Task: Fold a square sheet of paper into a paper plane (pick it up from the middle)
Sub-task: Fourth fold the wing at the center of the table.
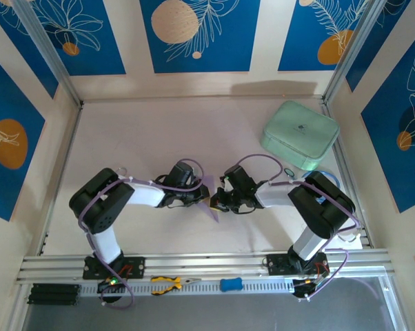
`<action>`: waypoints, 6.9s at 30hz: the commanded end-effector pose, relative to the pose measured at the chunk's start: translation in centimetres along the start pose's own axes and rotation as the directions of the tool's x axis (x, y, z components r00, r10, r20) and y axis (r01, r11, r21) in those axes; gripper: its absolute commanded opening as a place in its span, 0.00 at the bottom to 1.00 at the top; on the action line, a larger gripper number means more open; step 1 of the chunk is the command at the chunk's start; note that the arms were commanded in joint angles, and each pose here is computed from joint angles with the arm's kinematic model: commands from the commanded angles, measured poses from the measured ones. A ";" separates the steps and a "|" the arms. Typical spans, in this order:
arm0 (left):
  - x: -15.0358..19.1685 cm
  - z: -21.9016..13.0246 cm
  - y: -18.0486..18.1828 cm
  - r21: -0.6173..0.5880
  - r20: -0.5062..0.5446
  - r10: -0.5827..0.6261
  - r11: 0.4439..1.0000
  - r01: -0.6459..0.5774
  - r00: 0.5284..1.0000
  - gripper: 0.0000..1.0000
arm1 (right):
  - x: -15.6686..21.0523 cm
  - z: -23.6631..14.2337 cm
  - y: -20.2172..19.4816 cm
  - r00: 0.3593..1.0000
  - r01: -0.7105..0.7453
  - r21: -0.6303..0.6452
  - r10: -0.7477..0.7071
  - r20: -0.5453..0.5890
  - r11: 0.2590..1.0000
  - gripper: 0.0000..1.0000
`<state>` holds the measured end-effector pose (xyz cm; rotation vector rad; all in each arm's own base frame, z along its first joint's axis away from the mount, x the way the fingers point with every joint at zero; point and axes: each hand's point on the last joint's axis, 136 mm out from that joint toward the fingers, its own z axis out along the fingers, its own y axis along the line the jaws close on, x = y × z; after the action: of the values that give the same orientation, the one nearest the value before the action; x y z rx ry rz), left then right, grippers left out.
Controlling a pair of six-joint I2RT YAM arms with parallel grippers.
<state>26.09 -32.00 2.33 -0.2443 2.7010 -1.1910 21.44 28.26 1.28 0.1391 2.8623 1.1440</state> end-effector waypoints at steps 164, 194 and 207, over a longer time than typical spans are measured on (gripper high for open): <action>-0.7 0.4 5.6 -0.134 -0.132 0.085 0.986 -0.103 0.988 0.02 | 4.5 -7.0 -1.0 0.999 0.043 -0.059 -0.044 -0.013 0.997 0.04; -1.3 0.5 5.0 -0.123 -0.131 0.099 0.986 -0.115 0.986 0.02 | 0.9 -2.4 0.1 0.998 0.008 -0.045 -0.011 -0.054 0.999 0.03; -1.5 0.3 5.4 -0.133 -0.128 0.087 0.986 -0.104 0.988 0.02 | 5.4 -3.1 -5.2 0.990 -0.092 0.063 0.098 -0.103 0.994 0.09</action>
<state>27.42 -31.29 1.95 0.0408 2.7584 -1.2065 18.55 25.05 1.36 0.1431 2.8888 1.2038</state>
